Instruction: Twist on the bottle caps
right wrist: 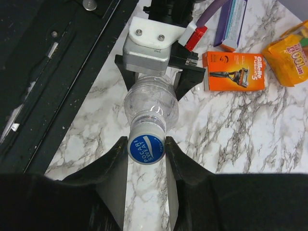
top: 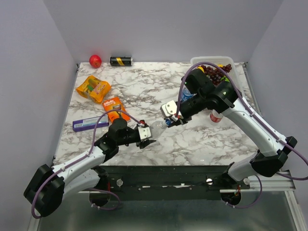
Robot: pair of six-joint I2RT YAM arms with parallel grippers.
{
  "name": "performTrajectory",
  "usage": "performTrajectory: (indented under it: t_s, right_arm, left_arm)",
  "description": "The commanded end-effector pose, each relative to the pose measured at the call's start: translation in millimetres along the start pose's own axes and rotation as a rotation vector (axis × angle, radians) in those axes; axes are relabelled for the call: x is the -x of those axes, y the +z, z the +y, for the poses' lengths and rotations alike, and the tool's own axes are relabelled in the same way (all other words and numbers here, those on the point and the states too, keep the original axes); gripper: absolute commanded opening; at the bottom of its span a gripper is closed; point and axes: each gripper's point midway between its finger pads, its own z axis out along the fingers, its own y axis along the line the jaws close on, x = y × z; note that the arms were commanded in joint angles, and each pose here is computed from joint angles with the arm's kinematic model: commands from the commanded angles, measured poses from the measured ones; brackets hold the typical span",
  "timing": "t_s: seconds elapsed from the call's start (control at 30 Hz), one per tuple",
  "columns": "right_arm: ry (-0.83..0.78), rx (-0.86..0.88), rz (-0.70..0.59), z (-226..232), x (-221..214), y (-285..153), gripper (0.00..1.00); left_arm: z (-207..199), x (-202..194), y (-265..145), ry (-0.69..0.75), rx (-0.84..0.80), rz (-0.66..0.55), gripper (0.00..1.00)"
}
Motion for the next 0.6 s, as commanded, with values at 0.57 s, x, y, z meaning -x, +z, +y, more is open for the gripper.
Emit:
performTrajectory:
  t_s: [0.57]
  right_arm:
    - [0.023, -0.007, 0.086, -2.2, -26.1, 12.8, 0.28]
  left_arm:
    - [11.8, 51.7, 7.4, 0.129, 0.033, -0.128, 0.0]
